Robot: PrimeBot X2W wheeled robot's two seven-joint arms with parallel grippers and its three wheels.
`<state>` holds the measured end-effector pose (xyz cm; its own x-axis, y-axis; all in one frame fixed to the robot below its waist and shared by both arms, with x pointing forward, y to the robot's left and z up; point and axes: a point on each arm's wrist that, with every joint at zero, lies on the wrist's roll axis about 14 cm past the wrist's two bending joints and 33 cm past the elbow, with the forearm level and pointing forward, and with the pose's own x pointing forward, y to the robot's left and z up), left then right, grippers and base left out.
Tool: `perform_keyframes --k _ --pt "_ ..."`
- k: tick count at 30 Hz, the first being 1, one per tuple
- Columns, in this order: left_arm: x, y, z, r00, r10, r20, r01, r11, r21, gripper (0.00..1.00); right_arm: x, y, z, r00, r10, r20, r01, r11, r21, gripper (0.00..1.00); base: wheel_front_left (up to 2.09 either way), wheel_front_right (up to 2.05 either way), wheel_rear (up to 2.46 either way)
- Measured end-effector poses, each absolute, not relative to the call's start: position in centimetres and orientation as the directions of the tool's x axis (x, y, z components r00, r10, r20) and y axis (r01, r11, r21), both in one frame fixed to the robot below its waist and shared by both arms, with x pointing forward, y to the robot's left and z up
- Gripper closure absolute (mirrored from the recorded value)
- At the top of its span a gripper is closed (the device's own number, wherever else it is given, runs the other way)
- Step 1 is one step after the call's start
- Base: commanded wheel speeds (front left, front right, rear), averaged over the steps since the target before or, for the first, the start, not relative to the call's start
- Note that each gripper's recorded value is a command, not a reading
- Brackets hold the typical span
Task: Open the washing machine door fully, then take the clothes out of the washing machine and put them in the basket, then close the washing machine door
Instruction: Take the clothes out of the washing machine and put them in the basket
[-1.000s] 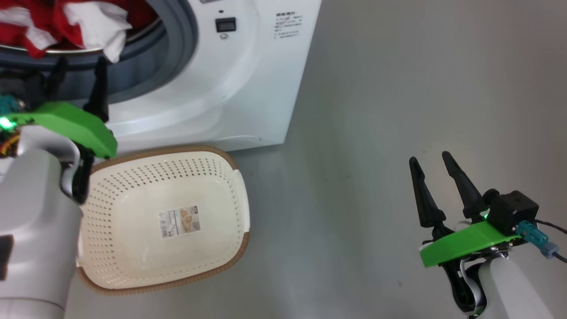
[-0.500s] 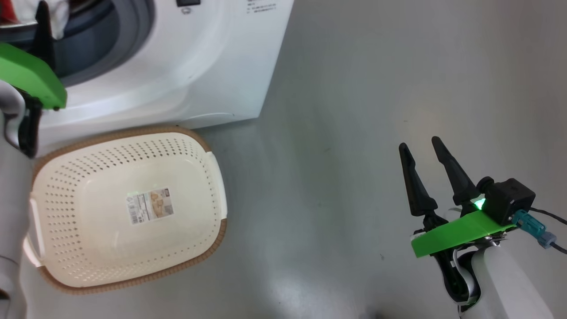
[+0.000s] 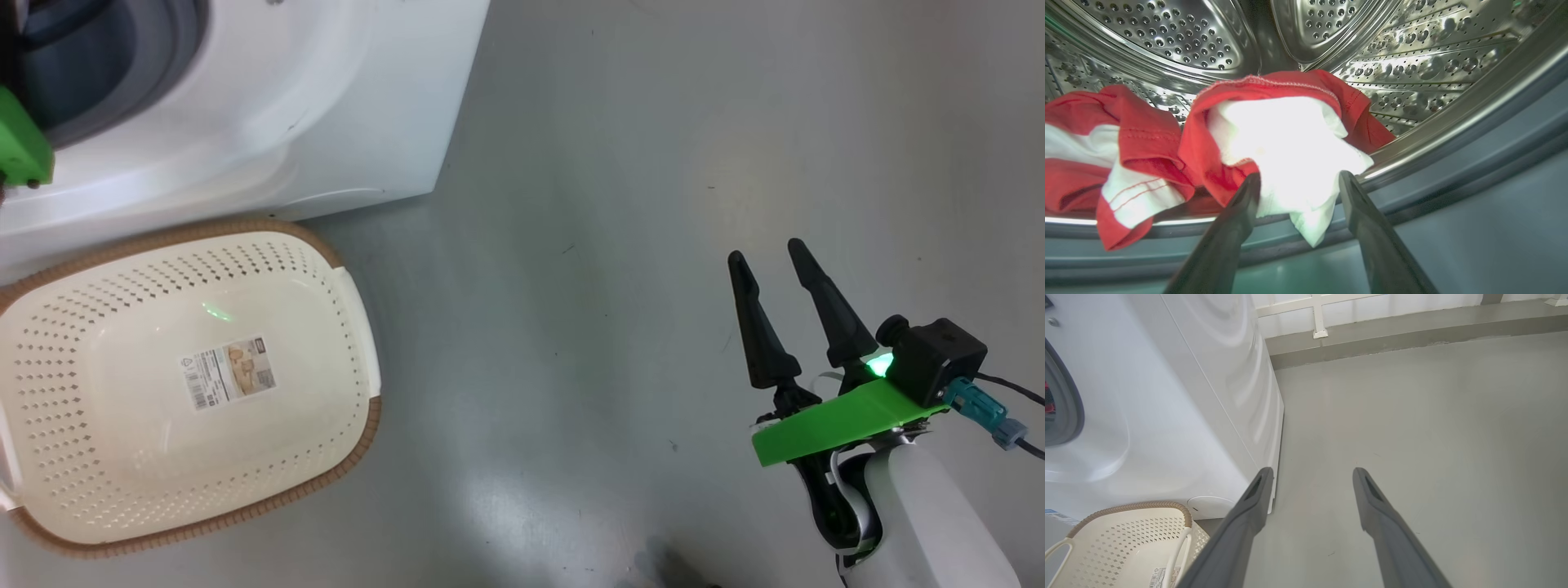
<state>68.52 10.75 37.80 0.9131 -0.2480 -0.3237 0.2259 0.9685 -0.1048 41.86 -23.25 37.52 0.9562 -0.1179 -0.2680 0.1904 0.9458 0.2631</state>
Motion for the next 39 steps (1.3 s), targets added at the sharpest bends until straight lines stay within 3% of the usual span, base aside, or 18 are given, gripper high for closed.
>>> perform_keyframes --k 6,7,11,20,39 --pt "68.7 10.8 37.6 0.908 -0.251 -0.335 0.231 0.968 -0.097 0.00 41.8 -23.4 37.6 0.956 -0.123 -0.266 0.195 0.944 0.267 0.00 0.00 0.00 0.00" --pt "68.8 10.8 37.8 0.909 -0.251 -0.332 0.232 0.968 -0.096 0.08 41.8 -23.4 37.7 0.956 -0.122 -0.266 0.195 0.943 0.268 0.00 0.00 0.00 0.00" --pt "68.8 10.9 38.0 0.908 -0.252 -0.334 0.235 0.968 -0.092 1.00 41.8 -23.2 37.9 0.958 -0.118 -0.260 0.189 0.944 0.270 0.00 0.00 0.00 0.00" --pt "68.4 10.1 39.9 0.924 -0.270 -0.269 0.241 0.961 -0.137 1.00 41.9 -23.2 38.7 0.964 -0.117 -0.239 0.183 0.944 0.276 0.00 0.00 0.00 0.00" --pt "62.0 12.5 44.3 0.966 -0.224 -0.131 0.172 0.931 -0.322 1.00 40.5 -22.7 41.3 0.978 -0.110 -0.180 0.157 0.950 0.271 0.00 0.00 0.00 0.00"
